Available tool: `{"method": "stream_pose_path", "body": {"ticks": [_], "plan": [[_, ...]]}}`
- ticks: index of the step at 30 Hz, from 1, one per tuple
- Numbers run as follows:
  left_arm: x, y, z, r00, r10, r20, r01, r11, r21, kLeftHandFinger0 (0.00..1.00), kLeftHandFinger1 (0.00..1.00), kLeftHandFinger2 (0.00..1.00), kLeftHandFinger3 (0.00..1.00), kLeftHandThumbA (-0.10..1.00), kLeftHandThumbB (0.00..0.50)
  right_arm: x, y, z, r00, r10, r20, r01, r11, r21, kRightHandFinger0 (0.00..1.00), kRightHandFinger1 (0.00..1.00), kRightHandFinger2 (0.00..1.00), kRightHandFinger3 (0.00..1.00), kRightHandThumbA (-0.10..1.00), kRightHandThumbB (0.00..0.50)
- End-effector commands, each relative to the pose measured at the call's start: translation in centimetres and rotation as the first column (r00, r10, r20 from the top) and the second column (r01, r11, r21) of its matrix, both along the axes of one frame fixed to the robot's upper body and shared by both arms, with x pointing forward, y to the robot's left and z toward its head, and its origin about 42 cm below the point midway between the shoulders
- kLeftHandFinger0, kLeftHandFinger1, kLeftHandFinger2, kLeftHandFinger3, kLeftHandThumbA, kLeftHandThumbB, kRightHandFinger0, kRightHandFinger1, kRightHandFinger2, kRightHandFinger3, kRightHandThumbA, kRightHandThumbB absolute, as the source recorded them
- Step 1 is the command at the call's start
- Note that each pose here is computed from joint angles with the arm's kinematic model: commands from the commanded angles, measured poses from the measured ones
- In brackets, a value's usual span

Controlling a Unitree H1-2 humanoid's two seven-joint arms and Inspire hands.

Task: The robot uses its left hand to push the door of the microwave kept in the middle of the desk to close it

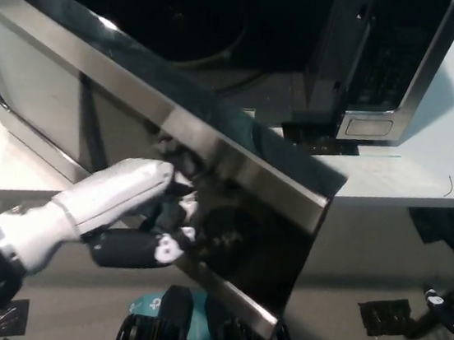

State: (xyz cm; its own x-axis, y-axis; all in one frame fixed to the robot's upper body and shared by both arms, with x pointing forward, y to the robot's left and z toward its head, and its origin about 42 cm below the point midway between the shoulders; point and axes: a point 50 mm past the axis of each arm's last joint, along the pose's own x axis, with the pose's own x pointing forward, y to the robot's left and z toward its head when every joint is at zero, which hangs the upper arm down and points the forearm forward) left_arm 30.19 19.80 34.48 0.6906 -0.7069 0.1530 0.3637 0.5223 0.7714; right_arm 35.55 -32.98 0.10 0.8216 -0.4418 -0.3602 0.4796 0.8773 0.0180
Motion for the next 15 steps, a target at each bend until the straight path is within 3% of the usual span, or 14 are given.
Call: {"method": "stream_pose_path", "body": {"ticks": [1,4,7,8,10,11,15], "plan": [[1.3,-0.5,0.7,0.999,0.029,0.013,-0.030,0.994,0.103,0.00,0.01,0.26,0.24,-0.10,0.070,0.6,-0.9,1.1,0.998,-0.007,0.060,0.009,0.999,-0.036,0.88,0.86,0.93,0.94,0.80,0.003],[4.6,-0.3,1.6,0.995,0.102,0.013,-0.103,0.984,0.143,0.00,0.10,0.31,0.27,-0.10,0.065,0.3,-0.8,0.9,0.999,-0.008,0.049,0.010,0.999,-0.034,0.87,0.85,0.91,0.92,0.78,0.000],[6.7,-0.1,2.1,0.985,0.168,0.026,-0.170,0.973,0.159,0.00,0.09,0.28,0.22,-0.10,0.050,-0.2,-0.6,0.5,0.999,-0.009,0.039,0.010,1.000,-0.017,0.85,0.83,0.89,0.93,0.79,0.000],[7.2,0.0,2.2,0.984,0.177,0.024,-0.178,0.972,0.154,0.00,0.10,0.32,0.25,-0.10,0.045,-0.3,-0.6,0.4,0.999,-0.009,0.034,0.009,1.000,-0.018,0.85,0.84,0.89,0.93,0.80,0.000],[9.9,0.2,2.9,0.973,0.228,0.043,-0.232,0.961,0.148,0.01,0.26,0.49,0.47,-0.10,0.043,-0.7,-0.7,0.2,1.000,-0.006,0.023,0.007,1.000,-0.025,0.82,0.81,0.86,0.91,0.80,0.000],[10.5,0.3,3.0,0.968,0.242,0.062,-0.249,0.956,0.157,0.00,0.29,0.52,0.50,-0.10,0.047,-0.8,-0.7,0.1,1.000,-0.003,0.018,0.004,1.000,-0.029,0.82,0.81,0.86,0.92,0.80,0.000],[14.2,1.1,3.5,0.942,0.315,0.117,-0.332,0.927,0.173,0.00,0.26,0.50,0.48,-0.10,0.061,-1.4,-0.9,-0.4,1.000,-0.008,0.027,0.008,1.000,-0.016,0.87,0.85,0.90,0.95,0.79,0.000]]}}
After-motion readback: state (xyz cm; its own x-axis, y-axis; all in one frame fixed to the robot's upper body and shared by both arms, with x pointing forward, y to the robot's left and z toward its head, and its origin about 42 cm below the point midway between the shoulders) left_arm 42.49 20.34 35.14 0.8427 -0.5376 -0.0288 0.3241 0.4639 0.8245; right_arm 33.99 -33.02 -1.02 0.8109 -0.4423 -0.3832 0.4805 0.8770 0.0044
